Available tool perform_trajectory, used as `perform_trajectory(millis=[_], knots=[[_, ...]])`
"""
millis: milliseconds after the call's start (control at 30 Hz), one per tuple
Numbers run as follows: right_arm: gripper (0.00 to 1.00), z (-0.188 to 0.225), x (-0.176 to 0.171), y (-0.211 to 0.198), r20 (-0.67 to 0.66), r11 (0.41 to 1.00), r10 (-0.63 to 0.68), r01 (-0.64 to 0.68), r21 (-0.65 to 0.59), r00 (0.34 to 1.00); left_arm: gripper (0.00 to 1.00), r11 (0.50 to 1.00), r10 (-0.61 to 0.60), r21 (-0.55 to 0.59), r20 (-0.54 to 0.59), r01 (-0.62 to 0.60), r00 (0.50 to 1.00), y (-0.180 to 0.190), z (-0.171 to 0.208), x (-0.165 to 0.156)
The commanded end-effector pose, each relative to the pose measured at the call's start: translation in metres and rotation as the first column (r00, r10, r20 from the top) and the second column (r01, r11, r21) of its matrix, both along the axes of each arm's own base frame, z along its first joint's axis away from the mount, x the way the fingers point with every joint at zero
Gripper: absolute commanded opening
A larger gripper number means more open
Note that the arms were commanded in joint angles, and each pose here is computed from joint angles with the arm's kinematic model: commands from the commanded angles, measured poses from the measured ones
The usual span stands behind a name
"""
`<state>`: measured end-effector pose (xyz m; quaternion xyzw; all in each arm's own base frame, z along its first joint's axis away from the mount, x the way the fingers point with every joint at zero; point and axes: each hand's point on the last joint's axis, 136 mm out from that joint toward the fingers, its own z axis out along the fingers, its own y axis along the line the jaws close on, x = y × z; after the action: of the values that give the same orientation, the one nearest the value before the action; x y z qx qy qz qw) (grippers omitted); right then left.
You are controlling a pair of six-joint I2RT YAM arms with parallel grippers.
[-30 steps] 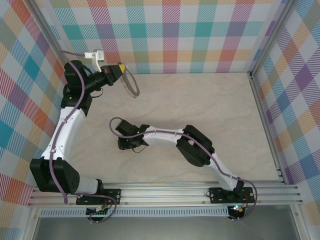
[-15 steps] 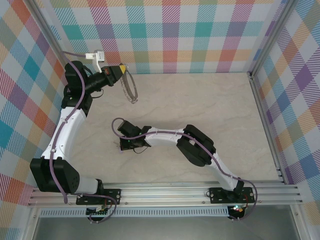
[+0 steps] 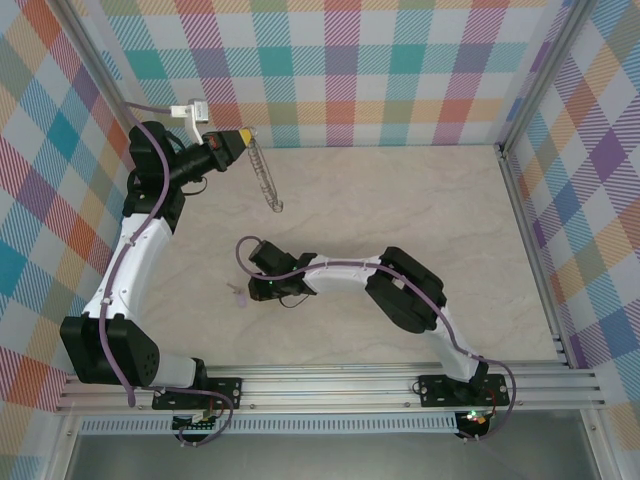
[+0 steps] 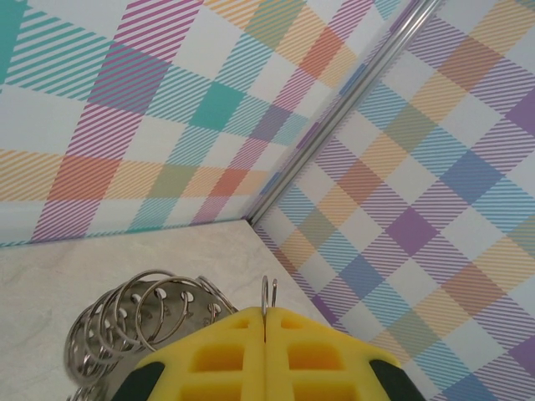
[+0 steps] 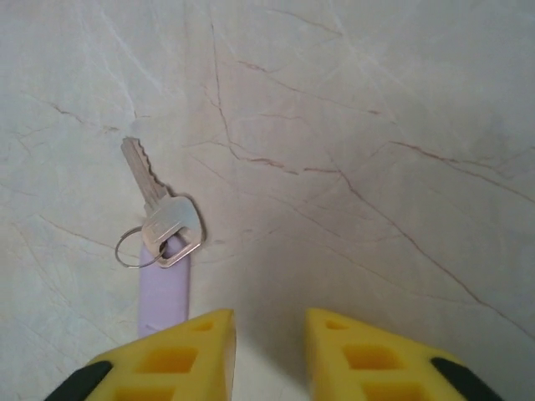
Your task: Put the keys on the keyring
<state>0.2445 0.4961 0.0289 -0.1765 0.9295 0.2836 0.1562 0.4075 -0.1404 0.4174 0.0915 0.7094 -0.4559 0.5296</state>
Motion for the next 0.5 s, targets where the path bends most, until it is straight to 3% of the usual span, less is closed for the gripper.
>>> perform_trajectory(millis=[0,133,467], knots=[[0.35,0.031,-0.004,0.012,0.089,0.992,0.119,-0.122,0.032,0.989,0.0,1.0,0.003,-0.006,0.048,-0.003,0.999,0.005,0.013,0.006],[0.39,0.033,-0.01,0.018,0.149,0.971,0.236,-0.24,0.004,0.96,0.0,1.0,0.007,0.008,0.046,-0.007,0.999,0.005,0.015,0.012],[0.38,0.033,-0.025,0.03,0.262,0.884,0.466,-0.459,-0.089,0.845,0.0,1.0,-0.003,0.024,0.049,0.002,0.999,0.004,0.021,0.023]])
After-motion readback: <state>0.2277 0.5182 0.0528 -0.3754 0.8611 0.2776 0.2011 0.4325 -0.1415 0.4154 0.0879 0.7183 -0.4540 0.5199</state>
